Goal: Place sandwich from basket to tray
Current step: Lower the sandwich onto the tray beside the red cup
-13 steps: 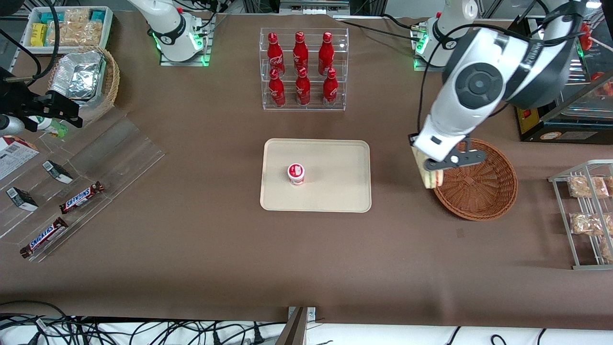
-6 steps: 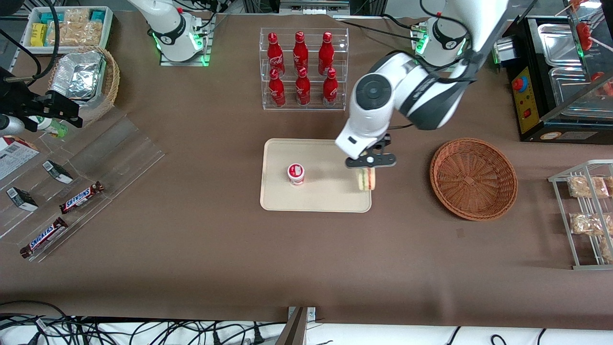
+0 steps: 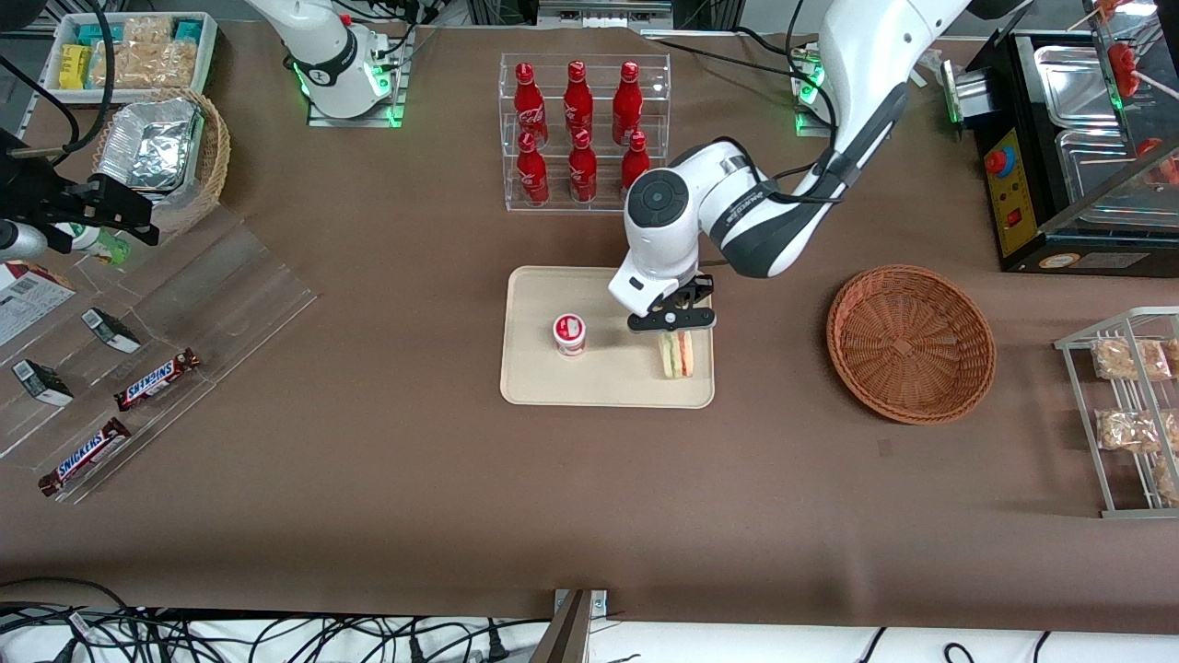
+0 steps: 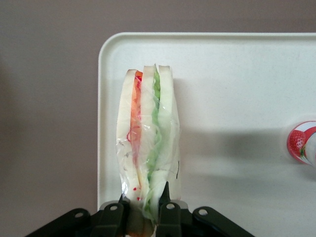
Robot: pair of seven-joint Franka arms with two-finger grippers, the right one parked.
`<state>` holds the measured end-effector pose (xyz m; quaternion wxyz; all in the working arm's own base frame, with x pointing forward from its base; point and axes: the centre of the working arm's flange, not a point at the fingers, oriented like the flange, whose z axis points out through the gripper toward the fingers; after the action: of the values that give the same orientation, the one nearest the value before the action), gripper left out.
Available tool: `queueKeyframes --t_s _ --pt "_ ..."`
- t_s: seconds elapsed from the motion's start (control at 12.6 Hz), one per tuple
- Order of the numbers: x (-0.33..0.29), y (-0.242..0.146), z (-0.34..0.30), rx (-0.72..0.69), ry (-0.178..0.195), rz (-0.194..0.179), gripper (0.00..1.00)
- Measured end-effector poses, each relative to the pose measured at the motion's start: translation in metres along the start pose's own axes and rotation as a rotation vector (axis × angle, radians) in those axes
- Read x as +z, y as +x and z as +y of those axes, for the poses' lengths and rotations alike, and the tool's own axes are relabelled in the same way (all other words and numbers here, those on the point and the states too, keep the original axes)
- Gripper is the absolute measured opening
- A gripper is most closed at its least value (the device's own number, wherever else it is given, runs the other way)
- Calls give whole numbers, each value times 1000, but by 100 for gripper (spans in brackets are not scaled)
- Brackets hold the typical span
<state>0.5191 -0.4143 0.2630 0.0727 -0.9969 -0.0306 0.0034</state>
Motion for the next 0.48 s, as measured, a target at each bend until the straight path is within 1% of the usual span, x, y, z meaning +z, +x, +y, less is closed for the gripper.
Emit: queueKeyframes --t_s 0.24,0.48 --pt "14 -7 11 2 14 29 24" --pt "19 -8 15 5 7 31 24"
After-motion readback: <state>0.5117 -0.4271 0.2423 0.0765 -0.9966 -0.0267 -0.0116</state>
